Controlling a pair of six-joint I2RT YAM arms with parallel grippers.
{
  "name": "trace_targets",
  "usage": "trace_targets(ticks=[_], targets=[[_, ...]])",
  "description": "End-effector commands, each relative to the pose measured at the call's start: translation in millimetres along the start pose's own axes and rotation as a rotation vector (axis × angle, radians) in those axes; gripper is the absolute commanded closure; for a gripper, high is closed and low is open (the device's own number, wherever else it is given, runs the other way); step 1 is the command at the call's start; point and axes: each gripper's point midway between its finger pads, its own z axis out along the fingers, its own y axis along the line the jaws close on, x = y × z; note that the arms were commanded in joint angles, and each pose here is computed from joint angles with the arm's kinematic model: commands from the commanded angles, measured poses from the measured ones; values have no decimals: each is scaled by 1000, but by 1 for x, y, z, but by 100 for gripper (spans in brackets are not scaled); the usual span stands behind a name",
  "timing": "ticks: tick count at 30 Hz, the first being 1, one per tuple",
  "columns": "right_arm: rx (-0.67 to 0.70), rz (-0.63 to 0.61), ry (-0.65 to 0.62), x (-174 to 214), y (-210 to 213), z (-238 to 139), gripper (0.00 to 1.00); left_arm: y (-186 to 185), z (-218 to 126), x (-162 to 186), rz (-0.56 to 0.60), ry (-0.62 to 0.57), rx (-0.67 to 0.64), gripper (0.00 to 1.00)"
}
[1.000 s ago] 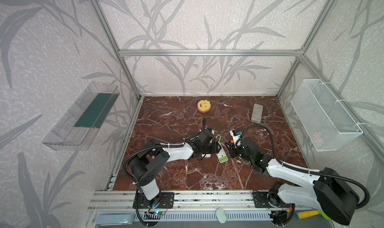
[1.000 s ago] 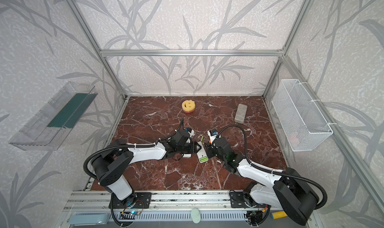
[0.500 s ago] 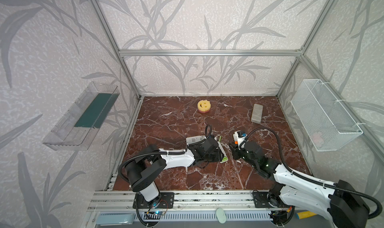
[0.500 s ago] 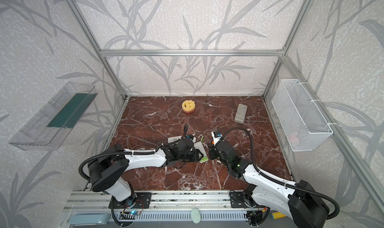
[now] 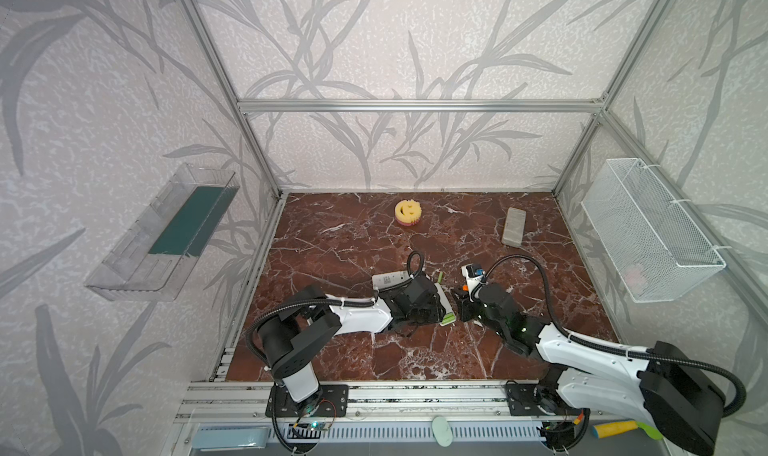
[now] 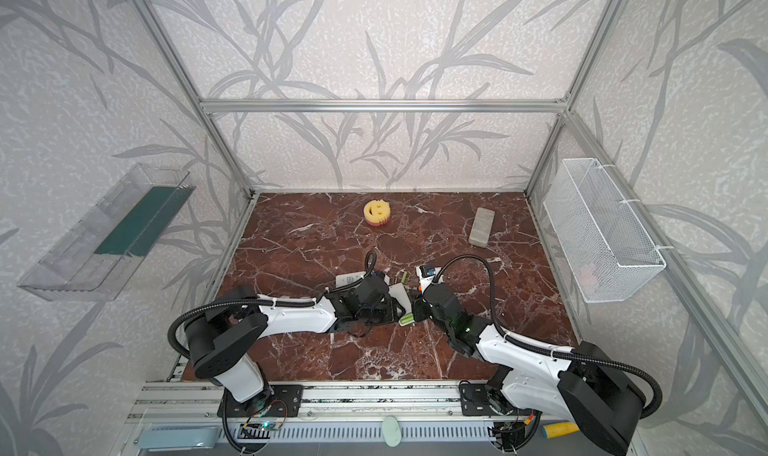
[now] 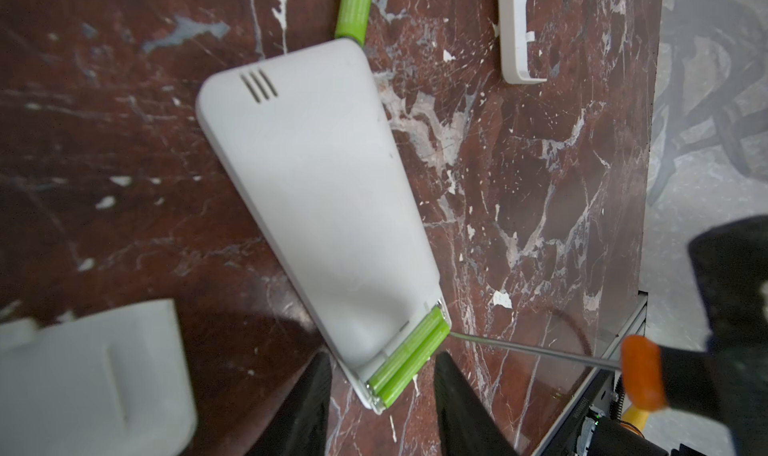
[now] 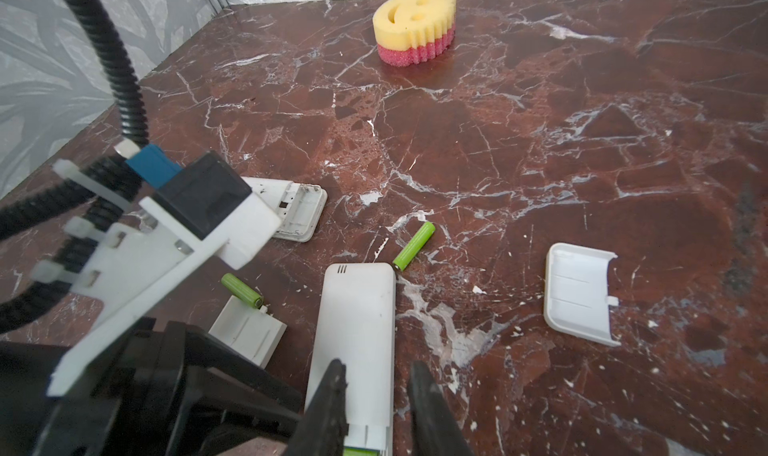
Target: Unload the batteries from the remote control
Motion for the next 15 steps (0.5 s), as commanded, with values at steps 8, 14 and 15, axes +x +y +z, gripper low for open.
trace_targets(ticks=[8, 14, 15], targets=[[47, -22, -118, -34, -3, -8, 100, 9, 3, -5, -30, -24, -20, 59], [18, 3, -114, -36, 5, 0, 100, 11, 4, -2, -36, -20, -17, 60], [16, 4, -113, -36, 6, 1, 100, 11, 4, -3, -38, -20, -16, 61]])
